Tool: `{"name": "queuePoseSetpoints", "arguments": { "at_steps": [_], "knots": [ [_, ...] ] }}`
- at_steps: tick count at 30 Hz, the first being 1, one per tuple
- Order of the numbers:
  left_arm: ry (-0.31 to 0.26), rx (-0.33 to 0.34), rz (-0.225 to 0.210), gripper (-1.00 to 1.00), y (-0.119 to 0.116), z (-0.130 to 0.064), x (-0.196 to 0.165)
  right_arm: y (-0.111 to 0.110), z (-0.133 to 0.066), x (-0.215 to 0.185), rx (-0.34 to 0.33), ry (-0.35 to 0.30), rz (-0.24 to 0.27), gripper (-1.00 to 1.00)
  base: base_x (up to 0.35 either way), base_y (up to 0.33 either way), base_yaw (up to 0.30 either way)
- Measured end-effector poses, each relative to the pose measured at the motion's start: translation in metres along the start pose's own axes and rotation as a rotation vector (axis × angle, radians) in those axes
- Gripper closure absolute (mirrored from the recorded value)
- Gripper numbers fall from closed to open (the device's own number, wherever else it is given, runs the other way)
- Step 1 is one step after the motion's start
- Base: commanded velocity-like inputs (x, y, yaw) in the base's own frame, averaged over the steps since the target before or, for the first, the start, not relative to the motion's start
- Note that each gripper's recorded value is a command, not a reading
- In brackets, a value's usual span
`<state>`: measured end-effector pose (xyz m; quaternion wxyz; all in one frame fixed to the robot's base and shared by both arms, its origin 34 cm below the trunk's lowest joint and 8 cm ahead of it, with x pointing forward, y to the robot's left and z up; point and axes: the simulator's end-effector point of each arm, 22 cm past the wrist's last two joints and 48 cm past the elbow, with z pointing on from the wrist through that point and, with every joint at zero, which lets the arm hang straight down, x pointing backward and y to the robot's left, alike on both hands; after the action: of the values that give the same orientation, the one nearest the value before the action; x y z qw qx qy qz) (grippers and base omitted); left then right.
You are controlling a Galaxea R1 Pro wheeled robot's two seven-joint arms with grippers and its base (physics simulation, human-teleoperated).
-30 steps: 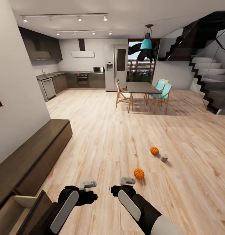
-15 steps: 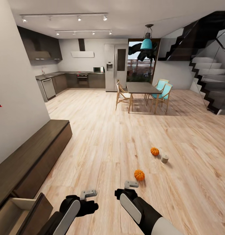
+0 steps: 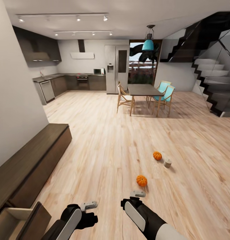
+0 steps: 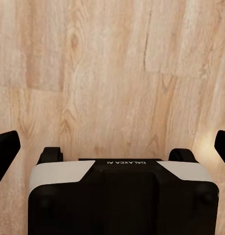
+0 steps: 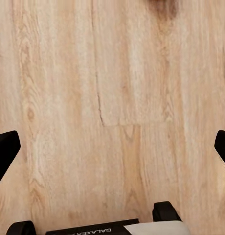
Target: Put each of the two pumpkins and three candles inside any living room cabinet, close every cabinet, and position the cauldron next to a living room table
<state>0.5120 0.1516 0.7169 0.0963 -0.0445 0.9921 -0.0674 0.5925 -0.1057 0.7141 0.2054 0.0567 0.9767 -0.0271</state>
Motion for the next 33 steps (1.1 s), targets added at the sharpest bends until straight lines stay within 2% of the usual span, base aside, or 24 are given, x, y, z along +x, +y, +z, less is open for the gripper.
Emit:
{"name": "queuePoseSetpoints", "arguments": {
  "at_steps": [9, 21, 33],
  "knots": [
    [-0.002, 0.001, 0.0, -1.0, -0.0002, -0.0006, -0.0004, -0.0004, -0.0006, 0.0, 0.002, 0.001, -0.004, -1.0, 0.318, -0.104, -0.074],
    [-0.002, 0.0, 0.0, -1.0, -0.0002, -0.0005, -0.0005, -0.0003, -0.0006, -0.0007, 0.002, -0.002, -0.003, -1.0, 0.258, -0.218, -0.001],
    [-0.002, 0.0, 0.001, -1.0, -0.0003, -0.0005, -0.0004, -0.0001, -0.0007, -0.0007, 0.002, -0.002, -0.003, -1.0, 0.254, -0.224, -0.087]
  ]
}}
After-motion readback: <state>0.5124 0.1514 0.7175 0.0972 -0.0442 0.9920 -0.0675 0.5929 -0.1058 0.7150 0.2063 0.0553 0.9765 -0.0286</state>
